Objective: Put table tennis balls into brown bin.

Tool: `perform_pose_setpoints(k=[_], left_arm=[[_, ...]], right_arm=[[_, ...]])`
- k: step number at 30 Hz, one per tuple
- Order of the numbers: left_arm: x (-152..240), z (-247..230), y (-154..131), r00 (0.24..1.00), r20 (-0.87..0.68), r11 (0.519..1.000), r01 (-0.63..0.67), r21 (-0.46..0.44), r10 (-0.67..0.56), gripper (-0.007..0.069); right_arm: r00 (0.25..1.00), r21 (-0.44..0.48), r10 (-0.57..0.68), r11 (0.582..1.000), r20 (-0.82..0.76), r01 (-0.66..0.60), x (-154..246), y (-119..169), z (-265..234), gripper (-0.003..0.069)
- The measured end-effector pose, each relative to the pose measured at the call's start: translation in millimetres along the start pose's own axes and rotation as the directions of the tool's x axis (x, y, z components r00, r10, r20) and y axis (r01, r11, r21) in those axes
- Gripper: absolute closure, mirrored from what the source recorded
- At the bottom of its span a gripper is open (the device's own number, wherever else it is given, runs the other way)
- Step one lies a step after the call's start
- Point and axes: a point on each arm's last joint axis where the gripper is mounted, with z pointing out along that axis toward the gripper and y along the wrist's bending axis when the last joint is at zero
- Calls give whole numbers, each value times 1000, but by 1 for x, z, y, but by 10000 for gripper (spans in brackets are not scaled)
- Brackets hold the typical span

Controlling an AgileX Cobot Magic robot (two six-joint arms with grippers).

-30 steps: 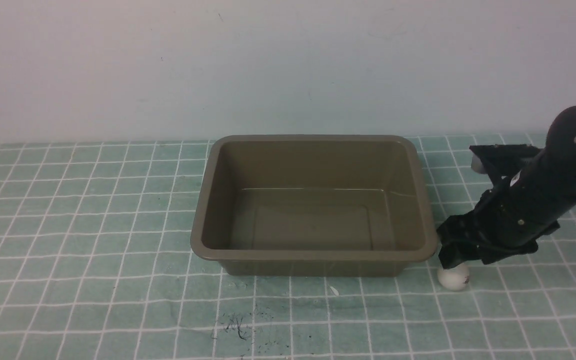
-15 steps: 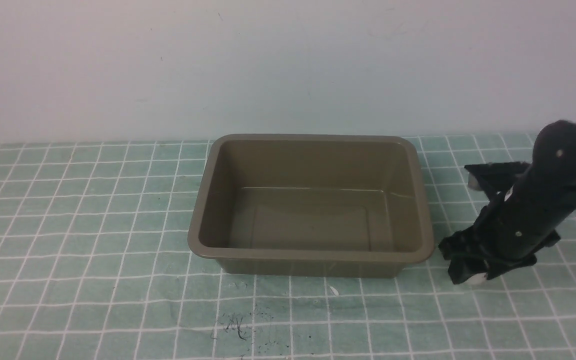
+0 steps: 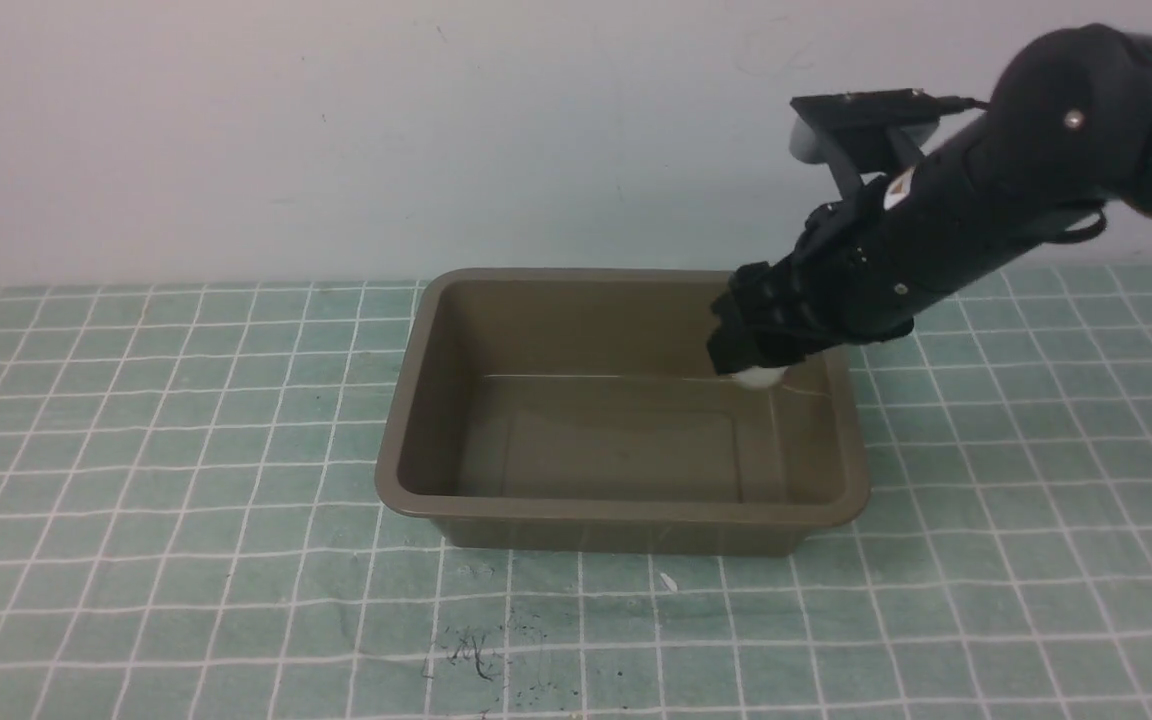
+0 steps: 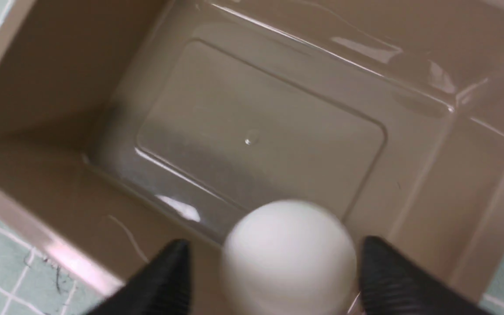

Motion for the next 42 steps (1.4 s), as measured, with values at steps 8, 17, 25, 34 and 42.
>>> perform_pose_setpoints(k=[8,17,25,34,42], left_arm=[[0,0,0,1000,0,1000,0,0,0,629],[0,0,0,1000,-1,1000,0,0,0,629],[0,0,0,1000,-1,1000,0,0,0,629],[0,0,0,1000,0,1000,0,0,0,629],[0,0,0,1000,0,1000,0,0,0,629]], right_arm=[[990,141,-62,989,128,43,-1,3,-82,452],[710,98,-13,992,704,-79,146,9,-236,670],[487,-43,101,991,868,-129,283,-11,-216,670],[465,39,30,990,885,-138,305,-25,-183,668],[460,38,26,991,888,-129,305,-25,-182,668]])
